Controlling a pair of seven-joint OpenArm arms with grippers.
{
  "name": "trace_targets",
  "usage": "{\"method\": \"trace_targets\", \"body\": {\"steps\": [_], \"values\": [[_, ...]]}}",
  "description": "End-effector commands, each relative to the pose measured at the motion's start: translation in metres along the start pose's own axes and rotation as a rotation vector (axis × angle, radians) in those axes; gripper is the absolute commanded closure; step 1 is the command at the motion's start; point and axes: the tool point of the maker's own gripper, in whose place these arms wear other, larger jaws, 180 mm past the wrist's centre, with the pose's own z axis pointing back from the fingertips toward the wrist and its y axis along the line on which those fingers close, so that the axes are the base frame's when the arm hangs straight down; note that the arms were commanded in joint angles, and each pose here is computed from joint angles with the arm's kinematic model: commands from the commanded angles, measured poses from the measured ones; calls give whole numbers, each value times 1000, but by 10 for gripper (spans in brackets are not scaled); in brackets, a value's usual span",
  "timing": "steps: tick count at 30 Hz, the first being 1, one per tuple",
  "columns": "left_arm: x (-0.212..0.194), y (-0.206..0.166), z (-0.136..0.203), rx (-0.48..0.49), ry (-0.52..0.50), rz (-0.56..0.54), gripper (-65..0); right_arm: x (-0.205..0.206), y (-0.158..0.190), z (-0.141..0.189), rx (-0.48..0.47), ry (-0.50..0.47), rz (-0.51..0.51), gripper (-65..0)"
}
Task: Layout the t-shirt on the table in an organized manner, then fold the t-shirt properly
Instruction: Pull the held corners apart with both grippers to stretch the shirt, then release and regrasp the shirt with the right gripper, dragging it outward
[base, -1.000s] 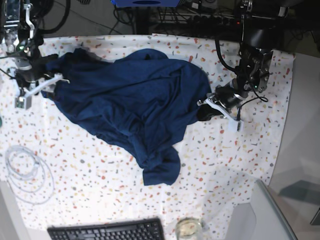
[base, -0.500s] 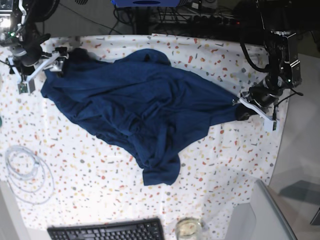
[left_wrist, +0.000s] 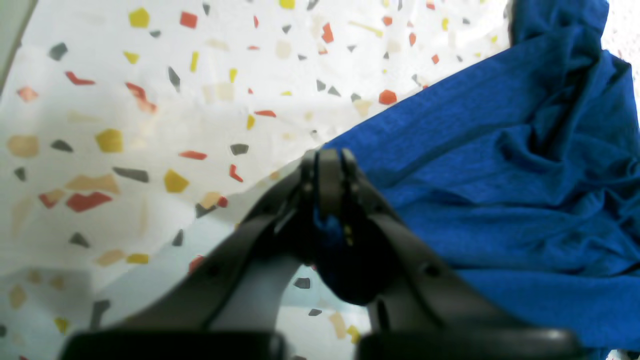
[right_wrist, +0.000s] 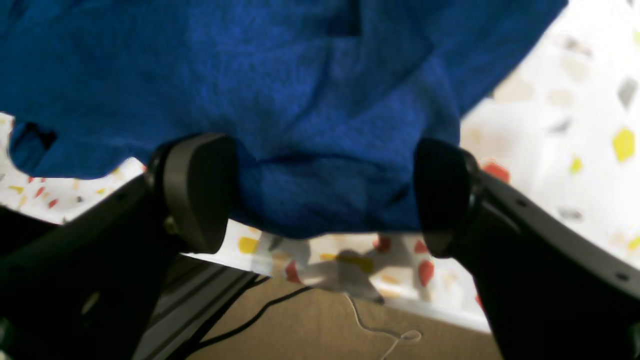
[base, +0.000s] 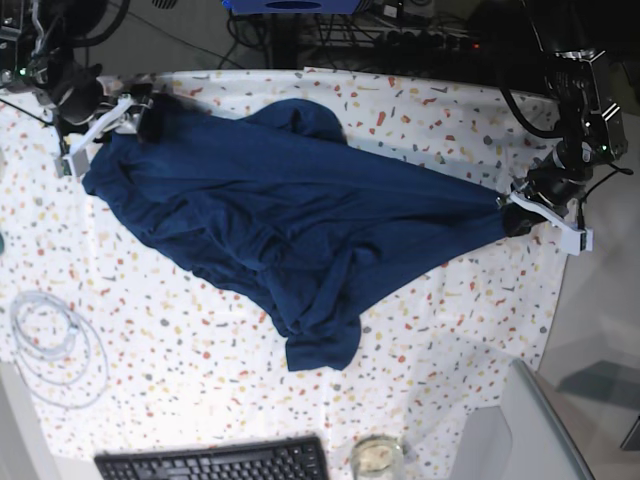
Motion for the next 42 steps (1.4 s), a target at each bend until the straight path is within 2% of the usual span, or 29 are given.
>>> {"method": "trace_targets", "body": {"steps": [1,3,5,6,7,8,10,13,16,20,24,29,31,32,34,36,37,39,42], "values": [[20,1,4,-7,-52,-21,0,10,2,3,20,-32,21,-419],[22,2,5,-3,-57,-21,0,10,4,4,33,-34,34,-245],[30,0,8,-3,-80,-33,0,10,7,4,48,-28,32,-6],[34,-2,9,-7,-89,-42,0,10,8,5,54,-17,31,0],[37,-4,10,-10,-97,-49,0,11,9,6,61,-14,32,0],[41,-7,11,-14,-106,-59,0,15,10,9,66,-19,33,-35],[49,-13,12,-23,-122,-77,0,31,9,21,57,-55,41,-2],[62,-19,14,-25,-156,-90,0,65,11,37,39,-113,93,0],[75,-23,13,-13,-187,-79,0,97,5,40,-1,-121,132,0],[75,-34,4,-42,-172,-89,0,132,-10,20,-58,-96,141,0],[77,-44,-9,-63,-162,-81,0,161,-31,-5,-106,-70,105,0],[69,-53,-23,-63,-122,-66,0,180,-49,-23,-151,-14,82,-11],[64,-57,-25,-72,-109,-73,0,181,-48,-15,-166,-22,110,-63],[64,-58,-25,-74,-109,-75,0,178,-46,-7,-181,-30,134,-119],[63,-57,-25,-72,-105,-74,0,172,-36,18,-218,-81,210,-281],[63,-57,-25,-72,-103,-75,0,158,-24,39,-240,-106,275,-399],[63,-57,-25,-72,-102,-75,0,147,-13,42,-230,-98,308,-420],[63,-57,-25,-71,-102,-76,0,119,15,41,-180,-53,388,-408],[63,-57,-25,-71,-102,-76,0,72,65,22,-35,23,486,-384]]}}
